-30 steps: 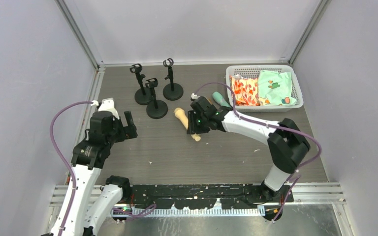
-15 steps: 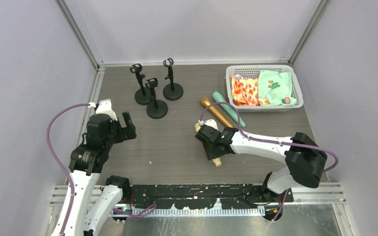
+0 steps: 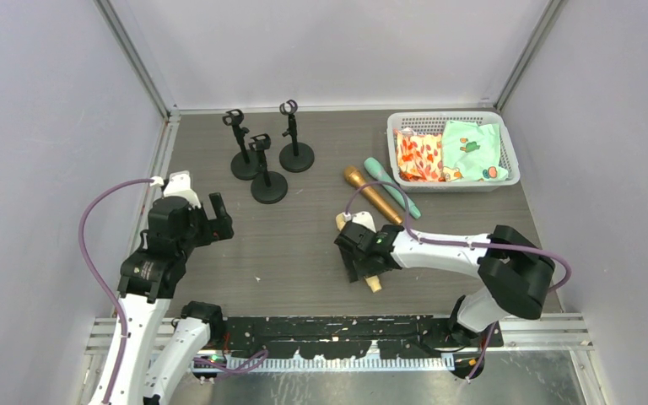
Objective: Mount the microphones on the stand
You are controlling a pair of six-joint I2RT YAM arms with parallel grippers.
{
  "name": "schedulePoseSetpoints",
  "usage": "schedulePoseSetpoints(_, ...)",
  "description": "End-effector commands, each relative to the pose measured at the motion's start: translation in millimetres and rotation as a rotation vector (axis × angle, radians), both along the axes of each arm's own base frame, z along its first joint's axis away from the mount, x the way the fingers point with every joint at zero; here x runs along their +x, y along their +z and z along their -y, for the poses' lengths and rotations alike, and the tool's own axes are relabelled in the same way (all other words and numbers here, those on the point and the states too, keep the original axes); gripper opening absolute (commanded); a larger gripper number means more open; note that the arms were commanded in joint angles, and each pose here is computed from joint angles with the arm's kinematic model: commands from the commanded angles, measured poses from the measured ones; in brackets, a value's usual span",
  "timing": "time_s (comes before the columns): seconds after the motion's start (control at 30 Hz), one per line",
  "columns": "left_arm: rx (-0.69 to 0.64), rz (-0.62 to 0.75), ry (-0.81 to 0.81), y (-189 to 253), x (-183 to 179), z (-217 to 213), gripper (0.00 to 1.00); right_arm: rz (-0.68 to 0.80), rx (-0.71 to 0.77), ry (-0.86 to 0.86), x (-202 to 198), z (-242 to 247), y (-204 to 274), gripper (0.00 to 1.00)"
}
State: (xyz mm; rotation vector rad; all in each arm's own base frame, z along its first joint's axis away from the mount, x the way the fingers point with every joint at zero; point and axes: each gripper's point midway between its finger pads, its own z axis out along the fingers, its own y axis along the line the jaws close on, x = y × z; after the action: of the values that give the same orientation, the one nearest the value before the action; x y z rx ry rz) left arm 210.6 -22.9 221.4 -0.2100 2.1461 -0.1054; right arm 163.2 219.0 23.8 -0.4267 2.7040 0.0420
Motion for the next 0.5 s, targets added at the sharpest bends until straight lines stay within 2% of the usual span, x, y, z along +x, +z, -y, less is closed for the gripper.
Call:
schedulePoseSetpoints(0.0,-0.018,0.045,0.007,7.8,5.6,0.9,0.98,0.039,0.03,-0.001,13.4,-18.4,3.6,0.79)
schedulePoseSetpoints(0.13,-0.022,0.041,-0.003,7.1,6.1,2.8,0.98,0.035,0.002,0.02,28.4,-27.5,5.9,0.83)
schedulePoseSetpoints(0.47,-0.008,0.043,0.033,7.5,5.5,-3.7,1.0,-0.034,0.066,-0.041,73.4,-33.7,-1.5,0.81)
